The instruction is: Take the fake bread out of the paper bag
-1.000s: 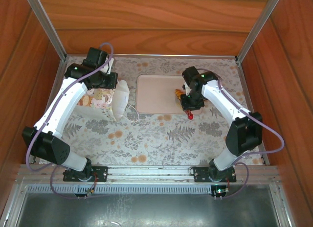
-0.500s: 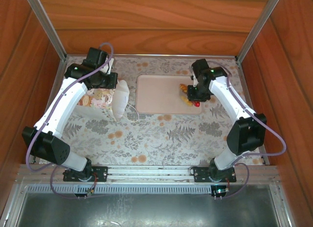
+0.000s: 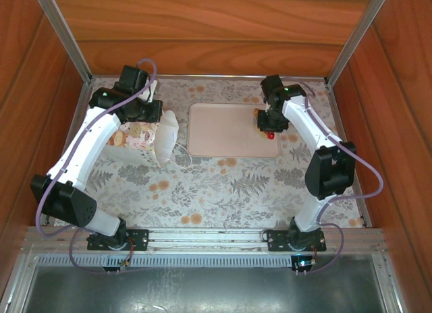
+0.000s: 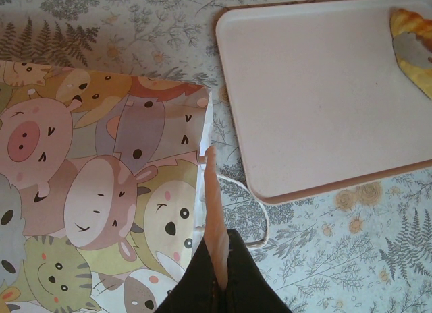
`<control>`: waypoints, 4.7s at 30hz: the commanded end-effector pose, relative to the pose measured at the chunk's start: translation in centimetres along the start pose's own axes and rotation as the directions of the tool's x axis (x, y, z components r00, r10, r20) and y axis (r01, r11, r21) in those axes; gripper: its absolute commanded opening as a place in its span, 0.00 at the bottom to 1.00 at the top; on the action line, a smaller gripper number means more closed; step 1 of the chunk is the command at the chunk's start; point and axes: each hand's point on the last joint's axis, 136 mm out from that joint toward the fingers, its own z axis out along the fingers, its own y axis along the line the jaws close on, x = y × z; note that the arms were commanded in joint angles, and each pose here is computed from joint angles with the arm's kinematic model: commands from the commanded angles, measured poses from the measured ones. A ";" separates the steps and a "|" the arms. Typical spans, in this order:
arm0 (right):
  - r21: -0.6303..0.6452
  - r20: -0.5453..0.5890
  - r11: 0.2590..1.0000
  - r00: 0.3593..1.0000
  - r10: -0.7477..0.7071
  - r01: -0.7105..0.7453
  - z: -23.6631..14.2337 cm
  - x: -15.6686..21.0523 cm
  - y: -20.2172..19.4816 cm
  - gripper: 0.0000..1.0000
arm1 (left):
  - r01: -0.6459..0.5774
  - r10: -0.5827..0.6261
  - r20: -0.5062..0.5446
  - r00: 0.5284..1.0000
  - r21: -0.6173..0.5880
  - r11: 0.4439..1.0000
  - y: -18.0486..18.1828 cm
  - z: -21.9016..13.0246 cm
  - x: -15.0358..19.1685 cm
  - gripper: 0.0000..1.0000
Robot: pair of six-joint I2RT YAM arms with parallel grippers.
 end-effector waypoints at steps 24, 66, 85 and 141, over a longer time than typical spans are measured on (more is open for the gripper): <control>0.022 0.049 0.992 0.991 0.124 -0.125 -0.2 -1.2 -1.6 0.49 | 0.005 -0.005 0.012 1.000 0.012 1.000 0.0 0.0 -0.2 0.00; -0.241 0.056 0.944 0.974 -0.220 0.227 4.3 11.7 9.4 0.42 | 0.019 -0.019 0.016 1.000 0.031 0.999 -0.3 -0.2 0.1 0.00; -0.069 -0.258 0.970 0.935 -0.245 0.235 9.4 16.3 8.2 0.61 | 0.010 -0.010 0.007 1.000 0.015 1.000 0.1 0.3 0.6 0.00; -0.009 -0.268 0.968 0.932 -0.243 0.250 11.8 13.3 8.2 0.59 | 0.017 -0.017 0.024 1.000 0.007 1.000 0.4 0.0 0.5 0.00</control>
